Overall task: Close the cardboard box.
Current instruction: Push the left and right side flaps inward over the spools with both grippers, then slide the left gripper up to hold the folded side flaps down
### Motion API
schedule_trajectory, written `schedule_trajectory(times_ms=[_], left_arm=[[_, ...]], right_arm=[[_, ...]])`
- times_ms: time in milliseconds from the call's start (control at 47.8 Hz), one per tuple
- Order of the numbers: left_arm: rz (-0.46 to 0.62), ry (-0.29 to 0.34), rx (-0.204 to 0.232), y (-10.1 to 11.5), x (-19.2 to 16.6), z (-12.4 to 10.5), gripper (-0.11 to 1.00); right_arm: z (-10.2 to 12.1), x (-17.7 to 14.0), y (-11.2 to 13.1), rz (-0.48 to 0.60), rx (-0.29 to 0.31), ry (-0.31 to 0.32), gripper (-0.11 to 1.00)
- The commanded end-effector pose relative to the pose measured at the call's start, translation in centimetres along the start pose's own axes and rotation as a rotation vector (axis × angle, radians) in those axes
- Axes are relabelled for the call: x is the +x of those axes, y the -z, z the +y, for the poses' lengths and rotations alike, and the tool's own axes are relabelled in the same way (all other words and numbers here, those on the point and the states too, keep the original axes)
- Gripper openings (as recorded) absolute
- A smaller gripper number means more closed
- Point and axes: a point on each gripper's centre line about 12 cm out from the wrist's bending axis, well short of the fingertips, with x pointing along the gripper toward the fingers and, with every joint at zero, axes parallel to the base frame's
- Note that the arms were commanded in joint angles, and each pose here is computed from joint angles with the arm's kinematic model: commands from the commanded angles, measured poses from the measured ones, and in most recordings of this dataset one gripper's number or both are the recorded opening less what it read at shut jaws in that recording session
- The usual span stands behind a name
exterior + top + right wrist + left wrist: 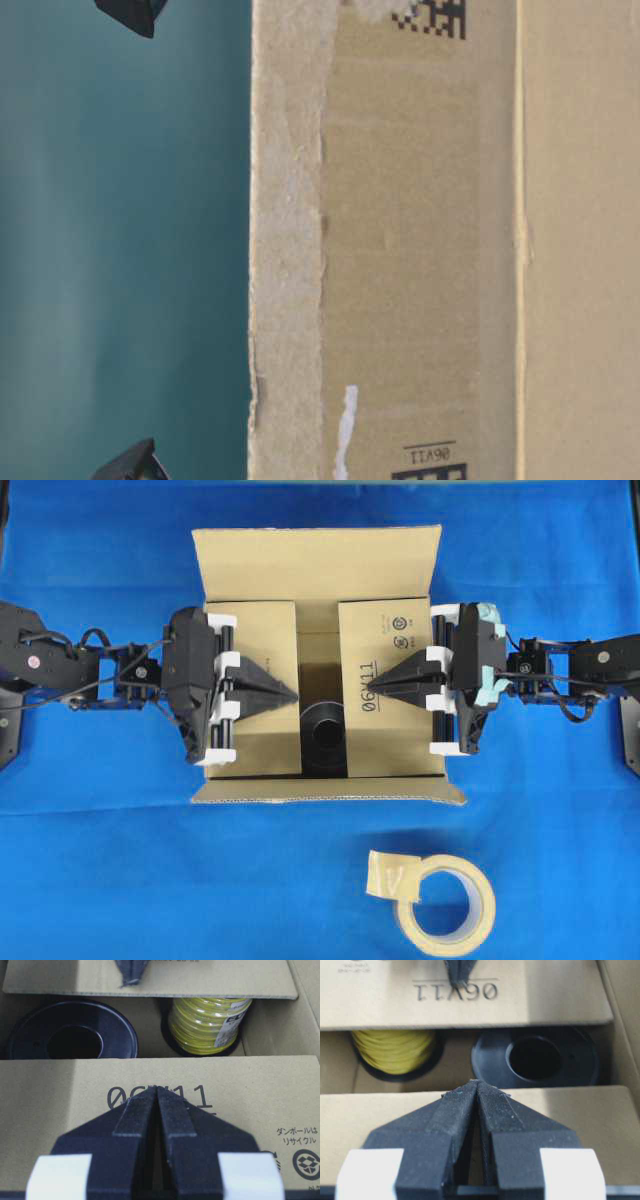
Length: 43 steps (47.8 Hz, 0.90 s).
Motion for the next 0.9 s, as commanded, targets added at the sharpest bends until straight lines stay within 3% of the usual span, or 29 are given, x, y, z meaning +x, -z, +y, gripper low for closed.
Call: schedule_trajectory(times_ms=[0,314,543,878], left_arm=[[-0.058,-0.032,-0.015,-1.7,0.5,1.2,0.00],[-0.128,-0.137,-0.026,-4.5,3.4,5.6,0.00],[-0.112,-0.189,-0.018,-4.0,5.1,8.0,0.00],[-0.089,-0.203,-0.007,-3.1,6.1,8.8,0.00]], right_arm=[[-0.1,0.0,-0.7,-0.026,0.007,0.002,0.00],[0.2,0.1,-0.7,-0.029,0.007,-0.005,0.00],[0.3,0.1,-0.8,-0.030,0.007,-0.006,0.00],[0.5,0.1,-0.8,-0.028,0.004,-0.012,0.00]])
